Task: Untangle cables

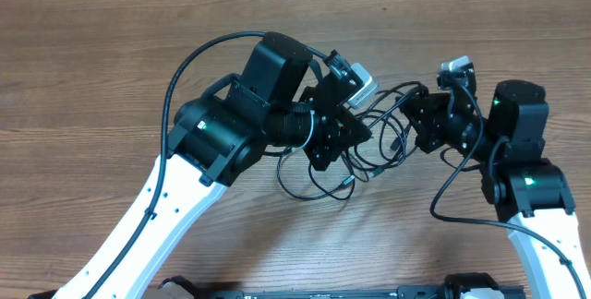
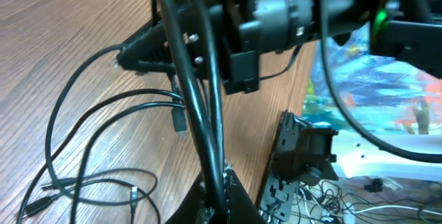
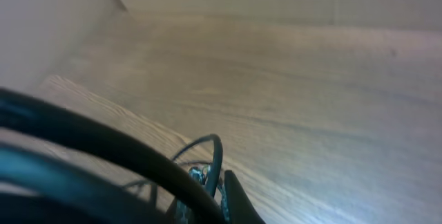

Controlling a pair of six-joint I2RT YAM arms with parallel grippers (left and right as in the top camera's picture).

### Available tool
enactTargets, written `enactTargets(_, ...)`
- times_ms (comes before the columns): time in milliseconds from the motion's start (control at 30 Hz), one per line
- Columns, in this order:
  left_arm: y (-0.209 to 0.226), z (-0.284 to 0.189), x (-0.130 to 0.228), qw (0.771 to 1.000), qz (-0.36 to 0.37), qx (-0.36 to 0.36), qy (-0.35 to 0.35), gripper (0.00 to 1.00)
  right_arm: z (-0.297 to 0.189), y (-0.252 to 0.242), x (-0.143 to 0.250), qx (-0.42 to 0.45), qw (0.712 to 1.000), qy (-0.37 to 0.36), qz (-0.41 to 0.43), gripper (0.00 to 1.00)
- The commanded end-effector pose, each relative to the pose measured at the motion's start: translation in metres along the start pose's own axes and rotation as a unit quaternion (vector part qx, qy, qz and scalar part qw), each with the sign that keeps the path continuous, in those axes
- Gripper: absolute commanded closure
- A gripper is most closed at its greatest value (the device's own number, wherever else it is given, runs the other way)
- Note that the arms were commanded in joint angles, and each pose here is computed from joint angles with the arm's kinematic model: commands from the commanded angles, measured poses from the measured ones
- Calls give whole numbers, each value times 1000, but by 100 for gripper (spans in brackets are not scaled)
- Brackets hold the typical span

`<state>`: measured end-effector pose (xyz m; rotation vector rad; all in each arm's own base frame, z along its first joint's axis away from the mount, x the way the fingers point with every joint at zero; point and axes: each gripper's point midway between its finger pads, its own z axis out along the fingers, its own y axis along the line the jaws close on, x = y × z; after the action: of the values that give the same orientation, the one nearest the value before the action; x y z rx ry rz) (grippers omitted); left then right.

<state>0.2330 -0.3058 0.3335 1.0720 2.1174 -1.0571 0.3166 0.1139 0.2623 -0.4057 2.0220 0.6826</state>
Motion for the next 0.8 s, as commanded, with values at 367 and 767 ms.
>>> enactTargets(367,2,-12,-13,999,12,-21,-26,52,-35,43,-35,-60,995,-75,-30,93)
enactTargets(767,-14,-14,-36,996,47,19,-70,25,-37,58,-30,-104,992,-66,-29,93)
